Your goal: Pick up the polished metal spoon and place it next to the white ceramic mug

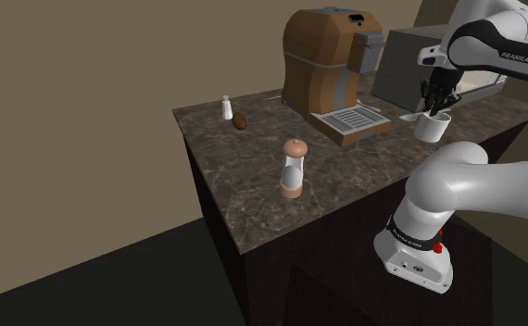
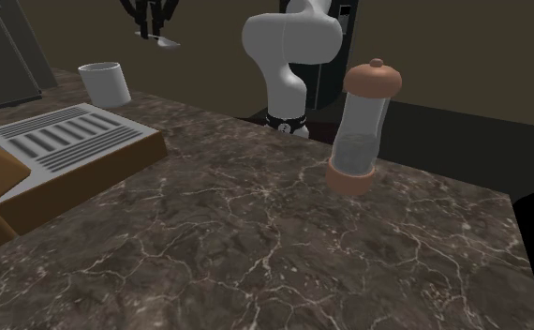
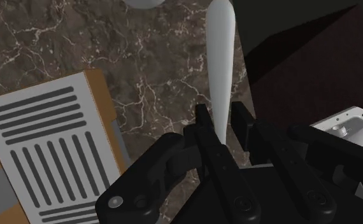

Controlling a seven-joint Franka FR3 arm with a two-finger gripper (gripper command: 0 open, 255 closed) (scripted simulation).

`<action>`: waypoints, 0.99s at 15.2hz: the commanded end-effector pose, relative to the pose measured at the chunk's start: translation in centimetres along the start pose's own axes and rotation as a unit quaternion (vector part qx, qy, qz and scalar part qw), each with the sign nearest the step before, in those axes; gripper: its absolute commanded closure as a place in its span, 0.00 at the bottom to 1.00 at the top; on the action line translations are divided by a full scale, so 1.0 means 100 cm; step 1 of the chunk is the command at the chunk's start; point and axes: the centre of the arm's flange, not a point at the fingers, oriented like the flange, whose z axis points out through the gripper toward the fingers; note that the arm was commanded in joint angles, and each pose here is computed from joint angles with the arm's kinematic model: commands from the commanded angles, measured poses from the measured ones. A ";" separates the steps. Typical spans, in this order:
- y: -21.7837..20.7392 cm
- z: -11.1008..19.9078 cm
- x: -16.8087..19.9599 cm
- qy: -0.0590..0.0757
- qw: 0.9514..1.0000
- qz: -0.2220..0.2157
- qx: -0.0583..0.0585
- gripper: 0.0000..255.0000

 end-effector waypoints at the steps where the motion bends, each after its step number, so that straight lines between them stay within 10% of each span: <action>1: -0.004 0.006 -0.024 -0.001 1.000 -0.001 0.000 1.00; 9: -0.018 0.027 -0.127 -0.001 1.000 -0.001 0.000 1.00; 15: -0.021 0.053 -0.124 -0.001 1.000 -0.001 0.000 1.00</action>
